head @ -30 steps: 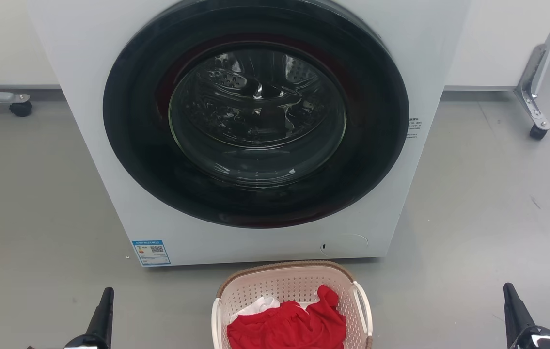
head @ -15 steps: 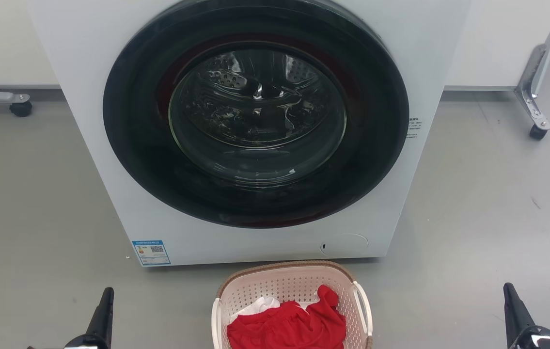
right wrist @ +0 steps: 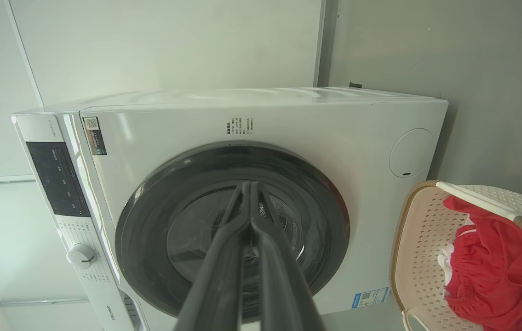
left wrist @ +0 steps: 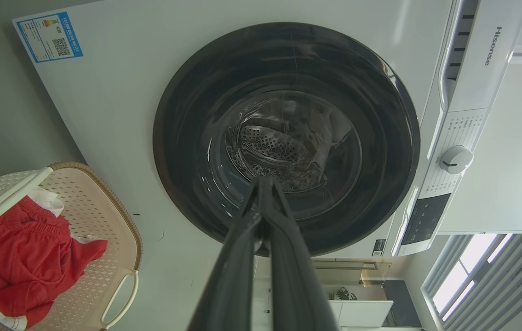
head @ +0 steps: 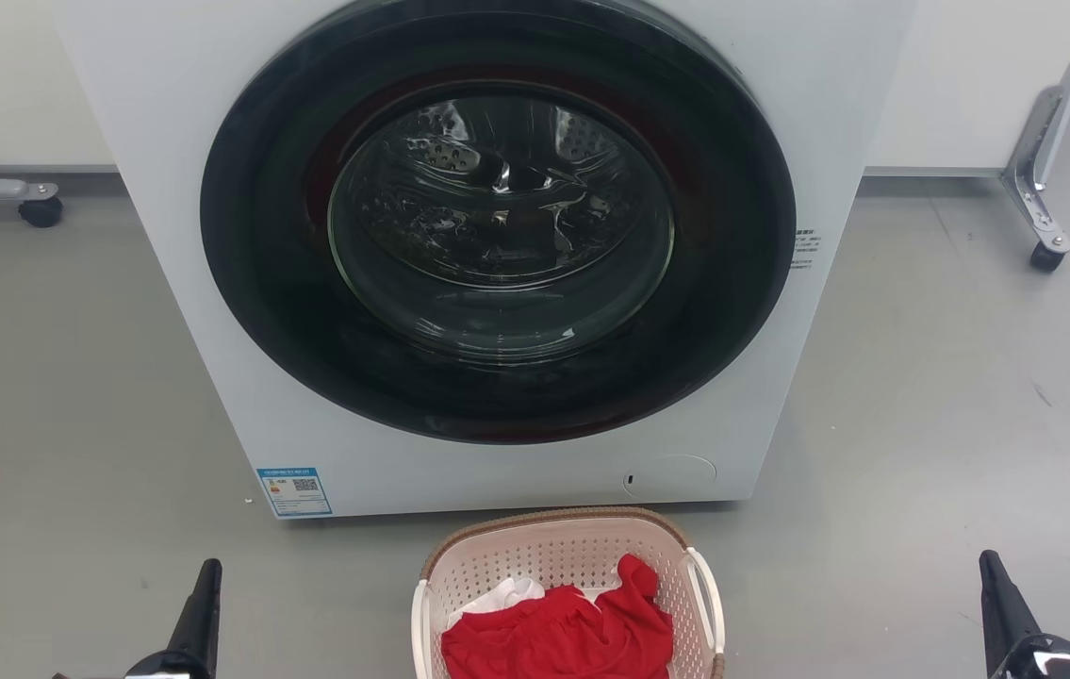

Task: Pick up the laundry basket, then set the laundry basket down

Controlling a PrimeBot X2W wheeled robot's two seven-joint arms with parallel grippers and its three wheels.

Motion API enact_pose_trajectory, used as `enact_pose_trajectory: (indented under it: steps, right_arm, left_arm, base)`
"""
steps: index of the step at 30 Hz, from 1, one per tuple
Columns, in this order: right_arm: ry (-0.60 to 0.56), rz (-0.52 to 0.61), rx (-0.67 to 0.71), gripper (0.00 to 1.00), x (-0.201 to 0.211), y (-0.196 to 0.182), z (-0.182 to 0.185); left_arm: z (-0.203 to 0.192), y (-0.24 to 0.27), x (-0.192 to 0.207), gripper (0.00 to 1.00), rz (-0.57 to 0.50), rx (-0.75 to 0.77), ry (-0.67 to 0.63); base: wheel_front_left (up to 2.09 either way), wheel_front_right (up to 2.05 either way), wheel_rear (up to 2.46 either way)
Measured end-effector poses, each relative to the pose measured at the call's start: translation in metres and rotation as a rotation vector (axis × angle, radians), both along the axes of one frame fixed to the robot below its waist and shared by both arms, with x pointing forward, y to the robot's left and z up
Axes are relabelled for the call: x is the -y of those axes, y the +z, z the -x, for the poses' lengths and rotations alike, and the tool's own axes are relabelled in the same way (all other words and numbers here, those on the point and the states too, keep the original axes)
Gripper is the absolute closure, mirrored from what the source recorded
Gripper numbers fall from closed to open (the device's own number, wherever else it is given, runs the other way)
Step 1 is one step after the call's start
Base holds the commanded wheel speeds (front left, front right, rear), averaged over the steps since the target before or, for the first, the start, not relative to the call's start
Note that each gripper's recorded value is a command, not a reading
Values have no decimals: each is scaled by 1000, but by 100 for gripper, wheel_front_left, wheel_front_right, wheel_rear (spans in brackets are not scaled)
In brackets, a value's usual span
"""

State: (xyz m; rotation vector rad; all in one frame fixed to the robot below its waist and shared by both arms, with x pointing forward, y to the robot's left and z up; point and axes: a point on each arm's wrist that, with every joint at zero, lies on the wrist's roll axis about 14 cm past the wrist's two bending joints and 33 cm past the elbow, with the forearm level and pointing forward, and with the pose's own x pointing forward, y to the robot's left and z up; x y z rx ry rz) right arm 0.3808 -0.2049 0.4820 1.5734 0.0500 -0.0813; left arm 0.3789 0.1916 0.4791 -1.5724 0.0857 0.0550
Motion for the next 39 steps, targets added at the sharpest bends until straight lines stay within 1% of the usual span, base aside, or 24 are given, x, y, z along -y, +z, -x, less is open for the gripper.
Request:
enact_pose_trajectory:
  steps: [39]
  right_arm:
    - [0,-1,0,100,0,0,0]
  left_arm:
    - [0,0,0,100,0,0,0]
  base:
    - [0,0,0]
